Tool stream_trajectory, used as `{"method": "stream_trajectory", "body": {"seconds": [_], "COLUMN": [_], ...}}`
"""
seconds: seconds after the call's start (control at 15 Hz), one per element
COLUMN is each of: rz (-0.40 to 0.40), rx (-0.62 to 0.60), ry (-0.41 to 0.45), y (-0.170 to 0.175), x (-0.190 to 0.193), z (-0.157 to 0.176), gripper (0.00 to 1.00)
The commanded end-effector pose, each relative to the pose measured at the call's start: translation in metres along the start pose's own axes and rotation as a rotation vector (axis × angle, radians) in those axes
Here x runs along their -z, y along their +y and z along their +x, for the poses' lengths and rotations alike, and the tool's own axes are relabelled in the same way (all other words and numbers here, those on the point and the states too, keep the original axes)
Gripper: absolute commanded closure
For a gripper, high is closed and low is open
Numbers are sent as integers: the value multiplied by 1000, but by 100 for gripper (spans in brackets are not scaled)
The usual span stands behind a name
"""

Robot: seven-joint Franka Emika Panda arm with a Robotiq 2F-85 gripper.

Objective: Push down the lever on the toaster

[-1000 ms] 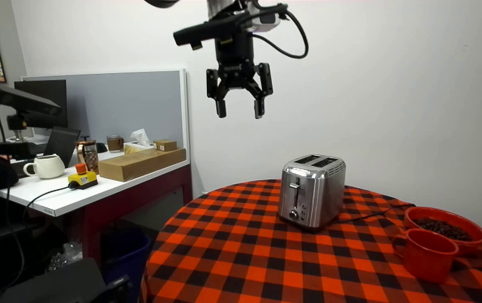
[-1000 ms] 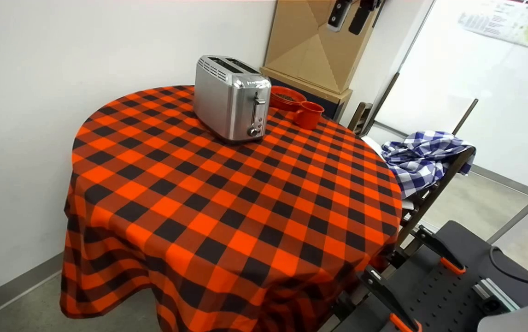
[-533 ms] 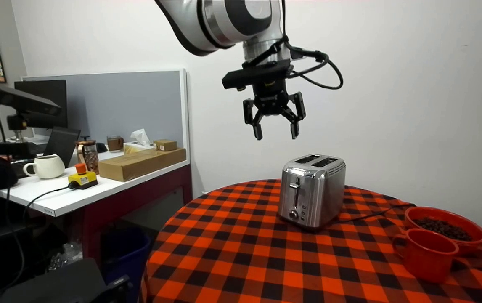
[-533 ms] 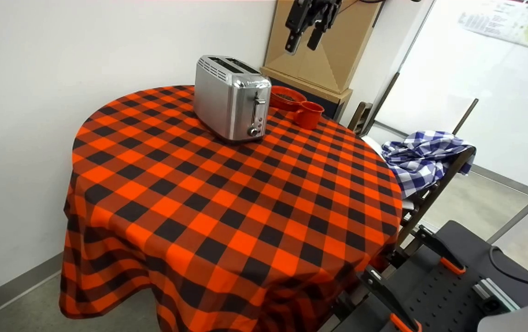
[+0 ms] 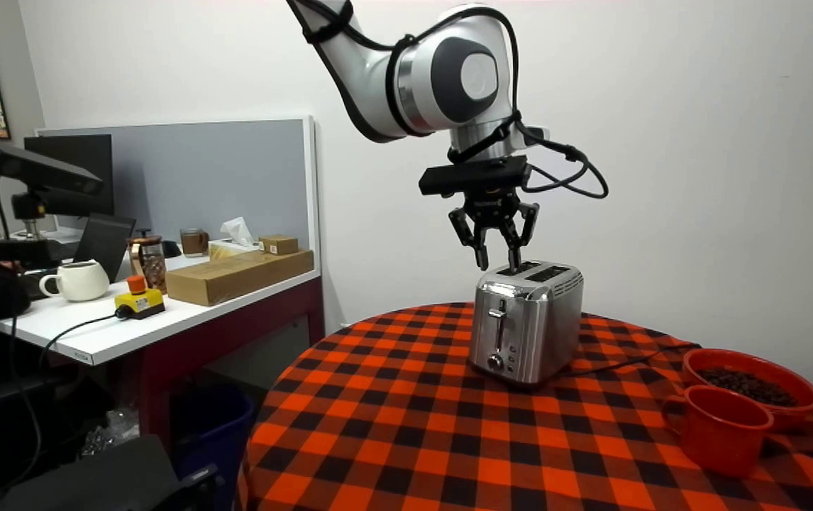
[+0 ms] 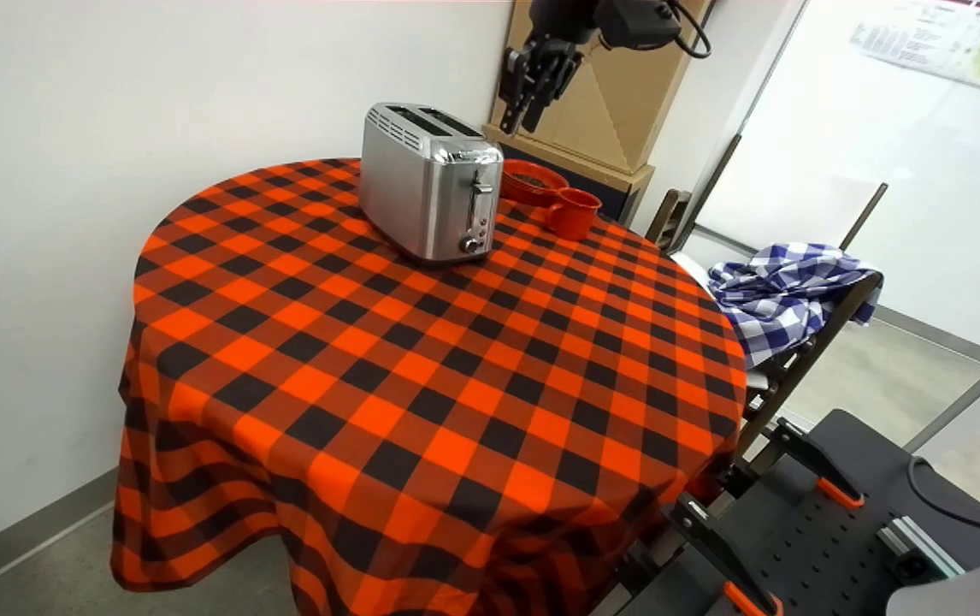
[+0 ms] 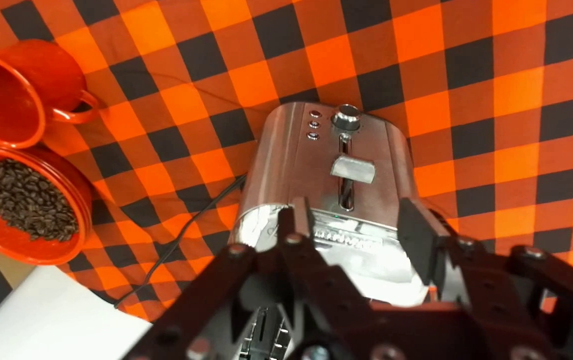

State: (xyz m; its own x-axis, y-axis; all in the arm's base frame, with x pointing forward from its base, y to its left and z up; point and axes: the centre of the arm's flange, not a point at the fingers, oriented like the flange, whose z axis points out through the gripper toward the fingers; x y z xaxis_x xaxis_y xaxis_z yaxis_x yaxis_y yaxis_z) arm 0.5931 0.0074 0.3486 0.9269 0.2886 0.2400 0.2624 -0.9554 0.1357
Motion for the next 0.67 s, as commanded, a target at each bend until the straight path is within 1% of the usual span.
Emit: {"method": "stream_trajectory", "body": {"seconds": [0.0, 0.07, 0.13, 0.4, 0.6], "rz": [0, -3, -8, -21, -13], "rx": [-17, -23, -23, -24, -11], "ry": [27, 31, 35, 55, 61], "y": [2, 2, 1, -2, -7], "x": [-33, -44, -51, -86, -107], "z": [20, 19, 20, 18, 18], "gripper": [84, 90, 99, 100, 100]}}
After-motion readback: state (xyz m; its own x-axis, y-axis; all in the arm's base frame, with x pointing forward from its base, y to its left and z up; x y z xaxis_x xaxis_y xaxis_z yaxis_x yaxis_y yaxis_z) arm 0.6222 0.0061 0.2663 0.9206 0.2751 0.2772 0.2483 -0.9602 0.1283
